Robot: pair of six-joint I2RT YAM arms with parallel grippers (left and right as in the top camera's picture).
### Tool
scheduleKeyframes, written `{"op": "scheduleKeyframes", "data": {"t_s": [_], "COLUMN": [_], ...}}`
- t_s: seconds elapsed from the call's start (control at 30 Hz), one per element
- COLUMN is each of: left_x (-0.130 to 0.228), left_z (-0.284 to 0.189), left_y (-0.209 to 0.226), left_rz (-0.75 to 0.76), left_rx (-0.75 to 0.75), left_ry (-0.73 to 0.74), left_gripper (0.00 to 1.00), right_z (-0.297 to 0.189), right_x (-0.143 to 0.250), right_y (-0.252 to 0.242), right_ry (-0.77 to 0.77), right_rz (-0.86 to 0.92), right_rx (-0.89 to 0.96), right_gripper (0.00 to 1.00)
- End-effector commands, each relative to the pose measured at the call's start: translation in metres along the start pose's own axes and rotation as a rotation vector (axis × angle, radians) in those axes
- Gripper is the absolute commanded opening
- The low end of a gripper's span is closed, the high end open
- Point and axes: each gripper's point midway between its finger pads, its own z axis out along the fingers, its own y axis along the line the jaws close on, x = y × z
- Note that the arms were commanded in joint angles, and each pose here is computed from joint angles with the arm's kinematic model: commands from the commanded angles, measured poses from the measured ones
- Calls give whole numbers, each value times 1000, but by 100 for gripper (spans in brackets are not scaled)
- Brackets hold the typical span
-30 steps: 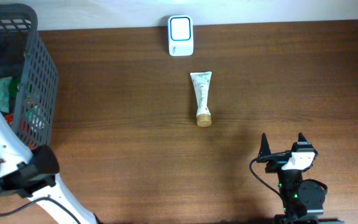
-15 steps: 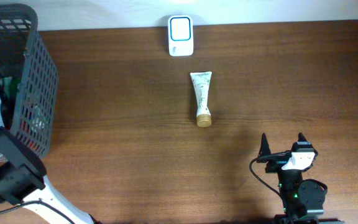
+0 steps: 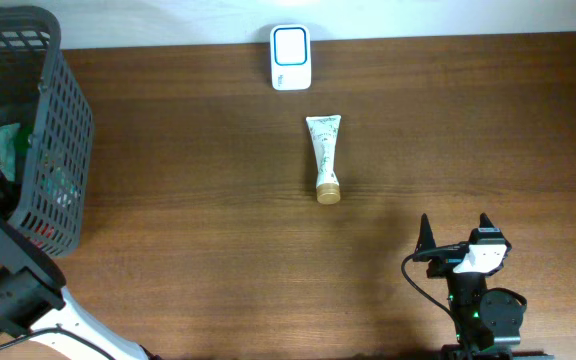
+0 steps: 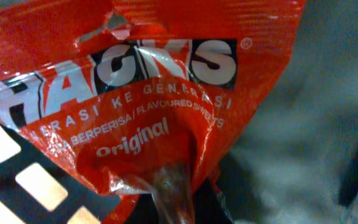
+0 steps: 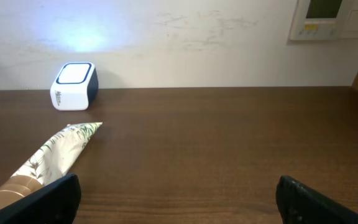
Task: Scan the item barcode
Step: 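Return the left gripper to the basket and grasp the red Hacks bag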
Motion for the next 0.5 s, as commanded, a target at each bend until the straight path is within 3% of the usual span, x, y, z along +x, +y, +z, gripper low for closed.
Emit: {"op": "scheduleKeyframes", "data": {"t_s": [0.0,0.1,0.2,0.27,0.37,0.47], "left_x": [-8,-41,-67,-74,-59,-1], "left_z": [-28,-102,-209,-277,-371,-465], "left_y": [9,0,-21,-28,-32,-66], "left_rz": [-82,-123,-105,-170,-233,37], "left_rx": [34,202,493,673,934,1268], "left_ry": [-20,-170,-396,-513,-611,-662], "left_gripper": [0,0,0,0,0,0], "right_z": [0,0,0,0,0,0], "right_x": [3,3,3,3,3,3], "right_y": [-3,-3,-3,-3,-3,-3], "right_ry": [4,4,4,4,4,4], "right_rz": [-3,-3,-3,-3,-3,-3], "right_rx": [11,11,11,11,11,11], "right_gripper": [99,99,99,99,98,99]}}
